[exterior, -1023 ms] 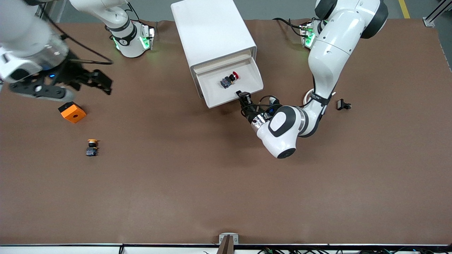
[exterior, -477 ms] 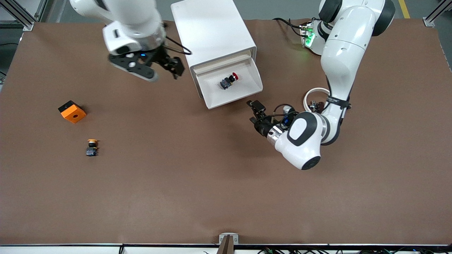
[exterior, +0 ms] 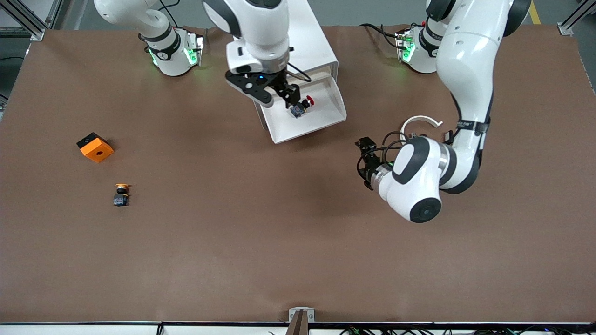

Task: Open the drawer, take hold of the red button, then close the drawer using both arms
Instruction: 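Grasp the red button in the drawer with the right gripper, then lift the red button out with the right gripper while the left gripper withdraws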

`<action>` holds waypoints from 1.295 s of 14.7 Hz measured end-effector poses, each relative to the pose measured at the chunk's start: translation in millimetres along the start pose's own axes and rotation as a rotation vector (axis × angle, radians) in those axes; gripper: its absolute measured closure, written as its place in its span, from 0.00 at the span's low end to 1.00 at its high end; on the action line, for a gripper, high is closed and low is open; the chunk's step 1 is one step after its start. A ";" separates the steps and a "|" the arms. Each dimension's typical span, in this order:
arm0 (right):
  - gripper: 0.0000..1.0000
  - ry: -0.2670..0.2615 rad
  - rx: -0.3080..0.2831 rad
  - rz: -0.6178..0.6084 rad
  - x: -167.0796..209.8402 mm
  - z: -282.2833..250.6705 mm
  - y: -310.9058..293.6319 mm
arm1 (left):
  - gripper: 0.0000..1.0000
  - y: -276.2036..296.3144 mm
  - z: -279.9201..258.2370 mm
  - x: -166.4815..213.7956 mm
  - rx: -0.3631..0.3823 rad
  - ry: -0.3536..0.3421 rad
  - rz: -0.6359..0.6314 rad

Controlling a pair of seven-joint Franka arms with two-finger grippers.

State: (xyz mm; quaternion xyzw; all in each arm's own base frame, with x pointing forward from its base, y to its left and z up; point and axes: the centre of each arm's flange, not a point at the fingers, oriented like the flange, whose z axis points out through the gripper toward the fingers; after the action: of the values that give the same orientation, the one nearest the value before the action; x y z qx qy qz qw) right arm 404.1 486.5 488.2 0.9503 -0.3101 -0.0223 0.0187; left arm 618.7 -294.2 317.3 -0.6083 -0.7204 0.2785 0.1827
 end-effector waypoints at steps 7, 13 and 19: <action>0.00 -0.026 -0.027 0.037 -21.4 91.7 -26.5 | 0.00 -44.0 -75.7 20.8 -0.149 0.063 0.527; 0.00 -0.059 -0.063 0.055 -49.9 133.8 -35.0 | 0.00 -87.9 -124.6 35.0 -0.238 0.224 0.888; 0.00 -0.088 -0.086 0.119 -41.3 142.6 -31.3 | 0.00 -103.5 -139.9 55.1 -0.299 0.275 1.116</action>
State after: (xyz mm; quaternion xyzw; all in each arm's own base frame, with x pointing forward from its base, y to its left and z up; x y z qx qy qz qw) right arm 381.6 533.0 345.6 0.9265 -0.3654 -0.0762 0.0469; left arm 612.1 -226.1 486.5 -0.9447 -0.2929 0.1469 0.0126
